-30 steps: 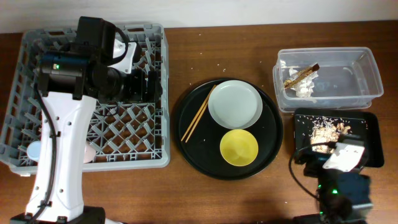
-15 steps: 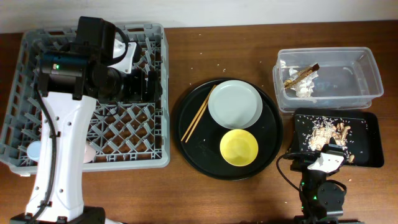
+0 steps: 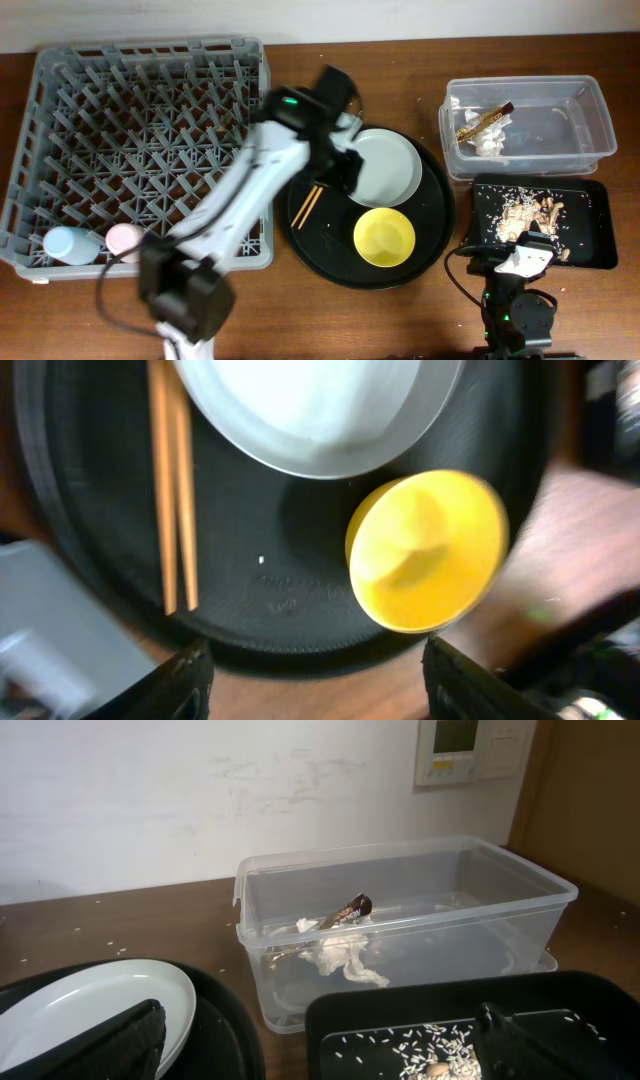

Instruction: Sort waste into correct bins and load items into the dishwasher rack

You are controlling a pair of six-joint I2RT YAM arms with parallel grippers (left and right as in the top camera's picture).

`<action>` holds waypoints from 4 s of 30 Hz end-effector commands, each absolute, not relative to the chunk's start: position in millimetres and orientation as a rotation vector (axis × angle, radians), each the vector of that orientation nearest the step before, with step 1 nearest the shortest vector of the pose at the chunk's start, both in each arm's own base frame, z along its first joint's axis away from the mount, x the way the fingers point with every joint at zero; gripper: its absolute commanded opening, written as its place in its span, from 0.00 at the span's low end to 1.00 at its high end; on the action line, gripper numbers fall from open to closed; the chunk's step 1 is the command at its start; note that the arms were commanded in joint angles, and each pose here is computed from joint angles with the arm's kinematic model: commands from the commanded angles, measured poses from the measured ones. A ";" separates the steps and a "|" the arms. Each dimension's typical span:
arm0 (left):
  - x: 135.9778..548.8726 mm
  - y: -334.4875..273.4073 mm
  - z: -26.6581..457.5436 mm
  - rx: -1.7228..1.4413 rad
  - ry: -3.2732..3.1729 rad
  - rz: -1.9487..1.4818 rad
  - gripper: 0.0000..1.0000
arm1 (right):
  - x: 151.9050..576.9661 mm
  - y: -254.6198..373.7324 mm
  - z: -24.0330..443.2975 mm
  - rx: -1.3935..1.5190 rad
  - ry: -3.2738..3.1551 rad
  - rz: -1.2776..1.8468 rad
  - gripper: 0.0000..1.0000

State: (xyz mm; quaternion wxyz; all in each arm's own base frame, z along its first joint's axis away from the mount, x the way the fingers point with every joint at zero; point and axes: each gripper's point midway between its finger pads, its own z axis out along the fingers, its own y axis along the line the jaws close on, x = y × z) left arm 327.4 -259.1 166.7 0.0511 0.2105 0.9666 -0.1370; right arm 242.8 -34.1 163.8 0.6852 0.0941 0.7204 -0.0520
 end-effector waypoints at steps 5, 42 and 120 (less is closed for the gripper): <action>288.4 -298.0 50.3 0.844 3.214 -0.318 0.48 | 242.8 -35.0 160.5 0.208 1.618 -0.125 0.99; 447.8 129.2 182.9 -0.674 2.313 1.512 0.00 | 242.8 -35.0 160.5 0.207 1.618 -0.125 0.99; 388.7 -209.3 11.6 0.946 2.968 0.183 0.37 | 242.8 -35.0 160.5 0.207 1.618 -0.125 0.98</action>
